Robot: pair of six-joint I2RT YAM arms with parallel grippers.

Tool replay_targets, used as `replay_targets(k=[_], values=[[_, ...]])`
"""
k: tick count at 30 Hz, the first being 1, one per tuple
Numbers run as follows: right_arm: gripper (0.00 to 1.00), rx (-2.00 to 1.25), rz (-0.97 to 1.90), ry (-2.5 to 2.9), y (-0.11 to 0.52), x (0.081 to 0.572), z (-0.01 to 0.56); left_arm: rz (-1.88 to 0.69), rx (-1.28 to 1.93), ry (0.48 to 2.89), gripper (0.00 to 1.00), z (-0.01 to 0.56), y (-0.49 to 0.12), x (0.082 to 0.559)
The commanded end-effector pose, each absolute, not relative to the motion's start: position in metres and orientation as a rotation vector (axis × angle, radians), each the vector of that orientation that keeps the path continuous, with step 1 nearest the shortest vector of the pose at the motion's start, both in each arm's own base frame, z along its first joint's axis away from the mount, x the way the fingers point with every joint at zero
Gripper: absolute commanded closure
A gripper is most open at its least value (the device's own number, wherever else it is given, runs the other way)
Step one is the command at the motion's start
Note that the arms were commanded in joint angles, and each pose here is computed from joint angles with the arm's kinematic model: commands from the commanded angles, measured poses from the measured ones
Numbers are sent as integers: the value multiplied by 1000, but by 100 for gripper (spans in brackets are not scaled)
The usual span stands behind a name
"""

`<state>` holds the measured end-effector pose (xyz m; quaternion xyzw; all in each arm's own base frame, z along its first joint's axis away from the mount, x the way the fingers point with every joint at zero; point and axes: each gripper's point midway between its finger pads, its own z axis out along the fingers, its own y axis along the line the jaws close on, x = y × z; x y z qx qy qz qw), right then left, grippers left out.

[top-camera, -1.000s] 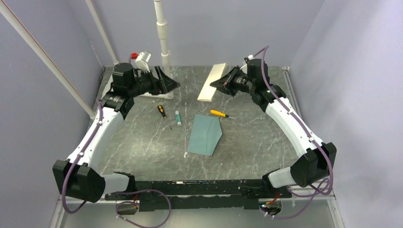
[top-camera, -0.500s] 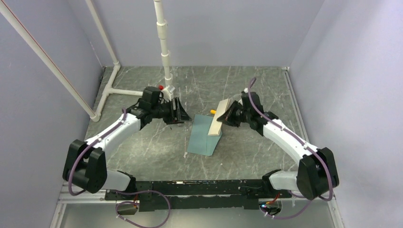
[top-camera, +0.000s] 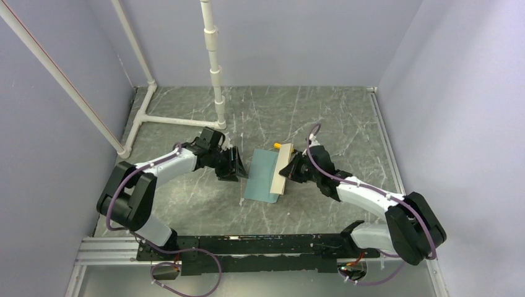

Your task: Place the letter into the envelope and seal it

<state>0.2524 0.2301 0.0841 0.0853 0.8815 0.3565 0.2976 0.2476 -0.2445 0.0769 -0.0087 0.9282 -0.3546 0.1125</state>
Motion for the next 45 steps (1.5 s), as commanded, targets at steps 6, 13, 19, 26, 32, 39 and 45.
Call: replay_targets(k=[6,13,19,26,32,39,45], values=[[100,256,768,2136,202,282,73,-833,-22,2887,47,39,-234,234],[100,266,711,2122,200,283,58,-769,-95,3003,48,24,-232,224],[100,197,671,2128,209,278,47,-839,-149,3071,52,13,-240,215],[100,153,730,2101,218,273,49,-817,-134,3062,56,14,-238,217],[100,156,853,2102,234,267,51,-808,-132,3061,57,12,-237,216],[100,214,920,2109,244,270,52,-802,-135,3067,58,9,-236,214],[100,243,918,2097,243,273,50,-783,-139,3082,60,6,-234,211]])
